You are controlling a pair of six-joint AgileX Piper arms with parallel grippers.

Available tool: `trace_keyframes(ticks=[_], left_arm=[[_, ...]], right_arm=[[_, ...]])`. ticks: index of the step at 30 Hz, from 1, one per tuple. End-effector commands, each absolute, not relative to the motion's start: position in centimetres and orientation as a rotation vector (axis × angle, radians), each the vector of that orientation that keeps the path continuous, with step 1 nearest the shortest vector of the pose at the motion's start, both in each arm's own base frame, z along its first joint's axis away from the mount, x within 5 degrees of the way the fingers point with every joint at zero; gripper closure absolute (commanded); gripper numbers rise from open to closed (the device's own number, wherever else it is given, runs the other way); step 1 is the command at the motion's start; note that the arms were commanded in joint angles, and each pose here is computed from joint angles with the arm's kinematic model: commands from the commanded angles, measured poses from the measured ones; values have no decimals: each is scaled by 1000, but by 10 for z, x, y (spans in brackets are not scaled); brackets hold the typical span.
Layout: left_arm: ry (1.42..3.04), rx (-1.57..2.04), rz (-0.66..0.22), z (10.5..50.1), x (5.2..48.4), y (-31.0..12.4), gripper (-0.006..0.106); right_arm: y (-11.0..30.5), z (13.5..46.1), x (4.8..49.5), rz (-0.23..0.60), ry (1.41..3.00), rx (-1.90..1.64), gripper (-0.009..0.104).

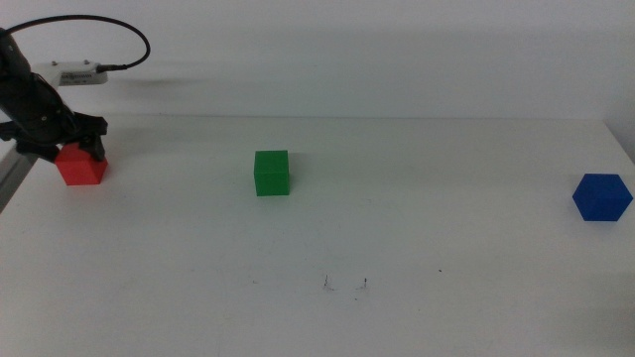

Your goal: Stack red cubes first, then green, then blue cubes in a specific spot.

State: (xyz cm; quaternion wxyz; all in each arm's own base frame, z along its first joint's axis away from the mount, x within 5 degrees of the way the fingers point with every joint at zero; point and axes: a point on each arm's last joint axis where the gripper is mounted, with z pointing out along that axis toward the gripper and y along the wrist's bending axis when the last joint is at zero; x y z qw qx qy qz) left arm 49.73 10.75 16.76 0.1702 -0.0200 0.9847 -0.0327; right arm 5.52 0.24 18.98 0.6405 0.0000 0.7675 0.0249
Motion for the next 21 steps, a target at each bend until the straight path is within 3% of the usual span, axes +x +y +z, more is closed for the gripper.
trace_keyframes(ticks=[1,4,9,14,19,21], left_arm=[[2772,-57,-93,173,499,108,38],[2798,-121,-152,173,496,105,68],[2875,-141,-235,194,481,89,95],[2741,-148,-196,240,424,41,99],[2640,-412,-241,260,338,-29,99],[2645,-402,-212,264,315,-63,99]], right_arm=[[2,189,55,47,1746,-7,2],[2,189,55,47,1746,-7,2],[2,189,55,47,1746,-7,2],[2,189,55,47,1746,-7,2],[2,189,55,47,1746,-7,2],[2,189,55,47,1746,-7,2]])
